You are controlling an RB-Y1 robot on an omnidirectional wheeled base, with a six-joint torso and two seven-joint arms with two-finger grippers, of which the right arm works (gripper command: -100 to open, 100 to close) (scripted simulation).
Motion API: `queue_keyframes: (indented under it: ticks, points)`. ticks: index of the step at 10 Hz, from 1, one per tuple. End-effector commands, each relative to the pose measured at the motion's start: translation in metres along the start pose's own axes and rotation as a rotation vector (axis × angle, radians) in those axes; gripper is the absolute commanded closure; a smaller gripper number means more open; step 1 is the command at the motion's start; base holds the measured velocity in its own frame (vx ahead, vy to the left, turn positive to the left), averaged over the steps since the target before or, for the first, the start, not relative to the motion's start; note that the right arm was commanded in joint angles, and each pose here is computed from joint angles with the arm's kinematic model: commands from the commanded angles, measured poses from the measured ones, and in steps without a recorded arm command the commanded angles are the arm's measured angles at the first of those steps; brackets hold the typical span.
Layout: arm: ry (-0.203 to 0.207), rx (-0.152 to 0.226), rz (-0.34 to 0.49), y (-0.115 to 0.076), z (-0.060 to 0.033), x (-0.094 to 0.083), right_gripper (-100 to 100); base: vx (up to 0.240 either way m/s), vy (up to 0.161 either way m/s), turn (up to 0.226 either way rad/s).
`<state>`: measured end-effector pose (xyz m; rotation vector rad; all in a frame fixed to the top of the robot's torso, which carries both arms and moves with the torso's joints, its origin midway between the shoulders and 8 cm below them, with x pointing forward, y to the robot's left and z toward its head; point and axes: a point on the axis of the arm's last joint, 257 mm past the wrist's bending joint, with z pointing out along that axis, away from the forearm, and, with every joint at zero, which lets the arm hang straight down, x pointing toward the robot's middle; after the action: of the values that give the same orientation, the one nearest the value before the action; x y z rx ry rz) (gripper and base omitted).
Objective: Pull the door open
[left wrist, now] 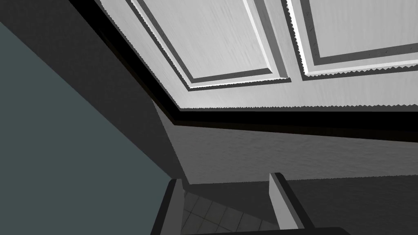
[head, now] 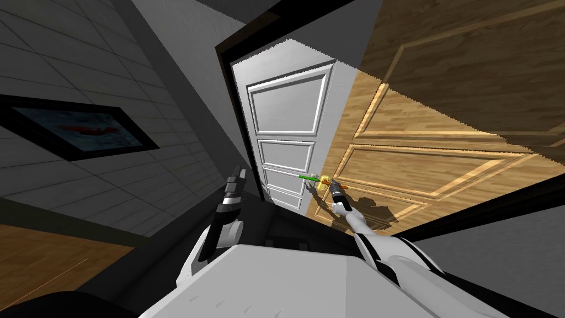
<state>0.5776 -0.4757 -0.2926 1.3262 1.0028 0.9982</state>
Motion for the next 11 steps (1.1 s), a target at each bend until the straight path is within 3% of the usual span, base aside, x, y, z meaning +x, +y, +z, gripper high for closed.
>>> queue_keyframes:
  ticks: [1,5,6,11]
  points:
    - [0.000,-0.001,0.000,0.000,-0.0001,0.000,100,-0.006,-0.007,0.010]
    - [0.000,-0.001,0.000,0.000,-0.0001,0.000,100,-0.002,-0.002,0.002]
    - [-0.020,0.011,-0.009,-0.004,-0.0042,-0.018,100,-0.107,-0.032,-0.024]
    - [-0.016,0.016,-0.016,-0.006,-0.0058,-0.024,100,-0.167,-0.030,0.043]
